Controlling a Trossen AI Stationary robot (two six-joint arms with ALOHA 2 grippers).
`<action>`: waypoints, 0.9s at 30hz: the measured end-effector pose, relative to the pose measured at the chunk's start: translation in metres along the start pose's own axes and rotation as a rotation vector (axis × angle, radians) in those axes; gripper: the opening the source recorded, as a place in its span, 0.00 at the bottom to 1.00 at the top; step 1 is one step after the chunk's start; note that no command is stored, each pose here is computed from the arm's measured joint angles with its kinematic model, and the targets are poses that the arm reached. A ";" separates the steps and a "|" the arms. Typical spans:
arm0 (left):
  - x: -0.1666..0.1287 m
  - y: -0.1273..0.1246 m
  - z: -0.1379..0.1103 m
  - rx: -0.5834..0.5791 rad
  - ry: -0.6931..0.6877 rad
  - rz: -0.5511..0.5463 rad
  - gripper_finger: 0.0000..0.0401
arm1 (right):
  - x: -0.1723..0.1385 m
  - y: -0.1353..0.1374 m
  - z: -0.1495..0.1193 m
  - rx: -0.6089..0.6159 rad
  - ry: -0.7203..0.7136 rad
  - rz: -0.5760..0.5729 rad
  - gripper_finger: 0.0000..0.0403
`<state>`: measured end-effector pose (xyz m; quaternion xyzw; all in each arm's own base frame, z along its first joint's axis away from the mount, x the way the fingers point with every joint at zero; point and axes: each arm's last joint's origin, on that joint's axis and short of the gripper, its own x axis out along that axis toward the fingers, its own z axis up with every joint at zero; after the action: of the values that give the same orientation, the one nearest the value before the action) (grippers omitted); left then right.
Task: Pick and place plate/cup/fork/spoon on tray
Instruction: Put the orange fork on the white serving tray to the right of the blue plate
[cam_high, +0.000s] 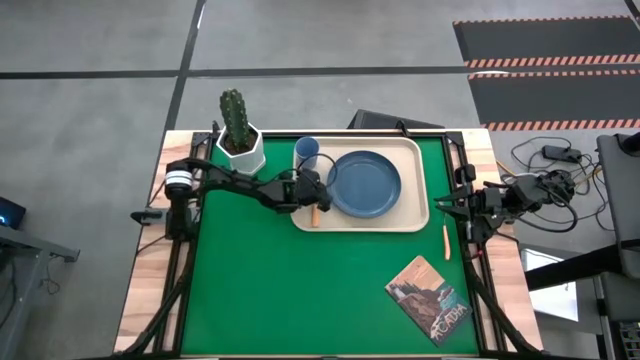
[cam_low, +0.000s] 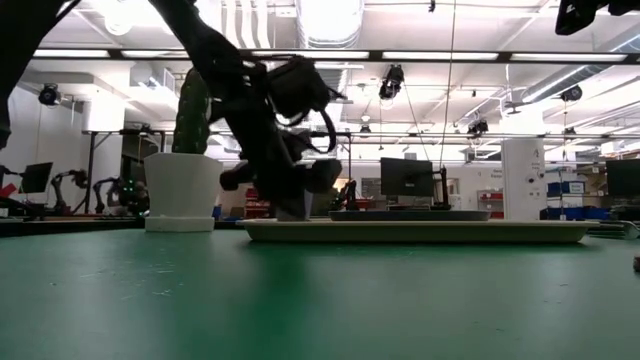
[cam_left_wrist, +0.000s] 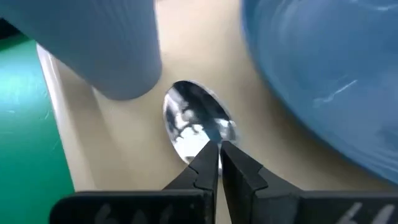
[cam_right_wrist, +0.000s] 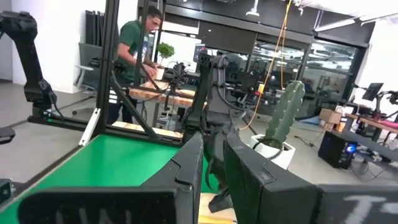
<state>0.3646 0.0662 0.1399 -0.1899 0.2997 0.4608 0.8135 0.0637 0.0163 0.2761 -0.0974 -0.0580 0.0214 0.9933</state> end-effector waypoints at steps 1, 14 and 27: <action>-0.005 -0.001 0.002 0.004 -0.012 -0.006 0.00 | 0.000 0.000 0.000 0.014 -0.001 0.000 0.13; -0.116 -0.035 0.010 0.421 -0.219 -0.279 0.00 | 0.028 0.009 -0.011 0.207 0.166 -0.105 0.13; -0.184 -0.047 -0.001 0.759 -0.406 -0.440 0.00 | 0.038 0.012 -0.041 0.645 0.753 -0.561 0.08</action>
<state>0.3321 -0.0756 0.2627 0.1551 0.2343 0.1637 0.9456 0.1056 0.0219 0.2385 0.2290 0.2857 -0.2628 0.8927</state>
